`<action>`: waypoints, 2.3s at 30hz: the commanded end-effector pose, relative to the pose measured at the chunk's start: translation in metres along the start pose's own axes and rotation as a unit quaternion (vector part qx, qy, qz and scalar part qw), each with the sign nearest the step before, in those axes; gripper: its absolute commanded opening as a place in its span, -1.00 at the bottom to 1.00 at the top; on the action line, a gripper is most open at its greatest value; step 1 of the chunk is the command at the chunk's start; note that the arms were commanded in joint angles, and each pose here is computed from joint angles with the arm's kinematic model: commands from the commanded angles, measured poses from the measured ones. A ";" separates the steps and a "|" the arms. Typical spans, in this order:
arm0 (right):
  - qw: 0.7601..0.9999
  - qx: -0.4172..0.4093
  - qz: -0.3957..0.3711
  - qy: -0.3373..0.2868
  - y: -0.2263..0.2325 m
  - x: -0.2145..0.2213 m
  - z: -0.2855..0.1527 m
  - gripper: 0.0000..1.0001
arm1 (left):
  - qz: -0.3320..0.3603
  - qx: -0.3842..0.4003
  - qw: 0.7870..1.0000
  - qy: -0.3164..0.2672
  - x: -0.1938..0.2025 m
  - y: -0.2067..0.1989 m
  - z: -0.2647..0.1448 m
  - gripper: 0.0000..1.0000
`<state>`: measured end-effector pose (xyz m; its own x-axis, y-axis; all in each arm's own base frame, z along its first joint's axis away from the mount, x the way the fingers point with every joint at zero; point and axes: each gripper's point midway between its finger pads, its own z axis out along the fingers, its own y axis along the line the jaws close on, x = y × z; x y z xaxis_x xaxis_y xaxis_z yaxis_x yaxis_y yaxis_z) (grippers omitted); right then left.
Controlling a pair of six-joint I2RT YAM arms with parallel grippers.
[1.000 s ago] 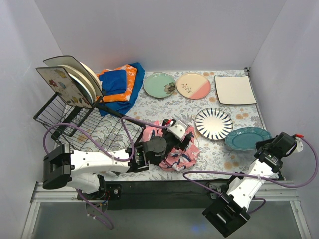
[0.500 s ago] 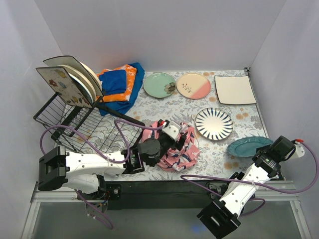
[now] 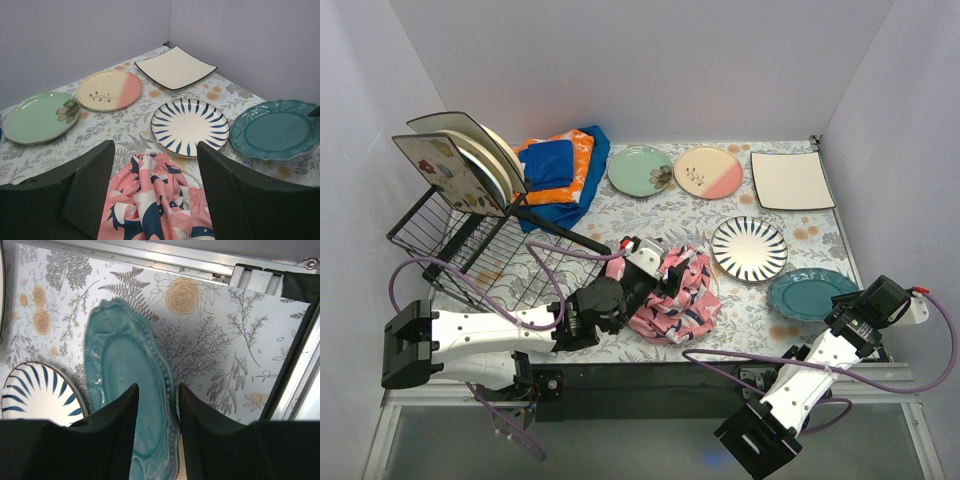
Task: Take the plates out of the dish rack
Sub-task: Place the plate at the corner of the board, then unload the plate from the dish rack.
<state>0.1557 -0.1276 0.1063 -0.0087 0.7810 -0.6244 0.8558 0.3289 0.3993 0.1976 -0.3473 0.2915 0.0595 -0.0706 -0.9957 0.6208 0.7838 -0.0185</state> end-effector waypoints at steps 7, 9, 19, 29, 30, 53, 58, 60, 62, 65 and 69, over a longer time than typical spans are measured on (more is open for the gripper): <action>0.999 0.019 0.023 -0.022 -0.004 -0.010 0.003 -0.15 | -0.041 -0.026 0.998 -0.035 -0.029 0.019 -0.014 0.31; 0.999 0.025 0.026 -0.023 -0.006 -0.010 0.004 -0.17 | -0.048 -0.027 0.998 -0.040 -0.033 0.020 -0.017 0.30; 0.989 -0.149 -0.014 -0.005 0.063 -0.020 -0.013 -0.59 | -0.061 -0.049 0.995 -0.062 -0.041 0.033 -0.024 0.31; 0.934 -0.260 -0.217 0.115 0.181 0.070 -0.034 -0.61 | -0.042 -0.078 0.995 -0.048 -0.034 0.039 -0.020 0.30; 0.924 -0.272 -0.240 0.120 0.191 0.077 -0.041 -0.57 | -0.039 -0.090 0.994 -0.044 -0.041 0.041 -0.018 0.31; 0.712 -0.605 -0.331 0.135 0.286 0.172 -0.201 0.14 | -0.084 -0.486 0.868 -0.052 -0.222 0.308 -0.035 0.00; 0.711 -0.597 -0.347 0.134 0.280 0.179 -0.192 0.15 | -0.096 -0.535 0.839 0.023 -0.183 0.355 -0.051 -0.05; 0.712 -0.597 -0.349 0.125 0.280 0.176 -0.191 0.15 | -0.105 -0.523 0.846 -0.017 -0.195 0.350 -0.063 -0.05; 0.714 -0.596 -0.349 0.116 0.281 0.173 -0.191 0.15 | -0.105 -0.524 0.845 -0.036 -0.204 0.349 -0.070 -0.05; 0.714 -0.597 -0.348 0.115 0.281 0.173 -0.190 0.15 | -0.085 -0.555 0.827 -0.037 -0.214 0.356 -0.082 -0.05; 0.705 -0.600 -0.355 0.129 0.284 0.182 -0.190 0.15 | -0.070 -0.578 0.812 -0.033 -0.222 0.364 -0.092 -0.05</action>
<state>0.2931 0.2007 0.2200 -0.4872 0.2190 -0.8454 -0.4126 0.7955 0.4438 0.3634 -0.0141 0.4654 0.0401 -0.2142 -0.9760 -0.4729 0.8564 -0.2074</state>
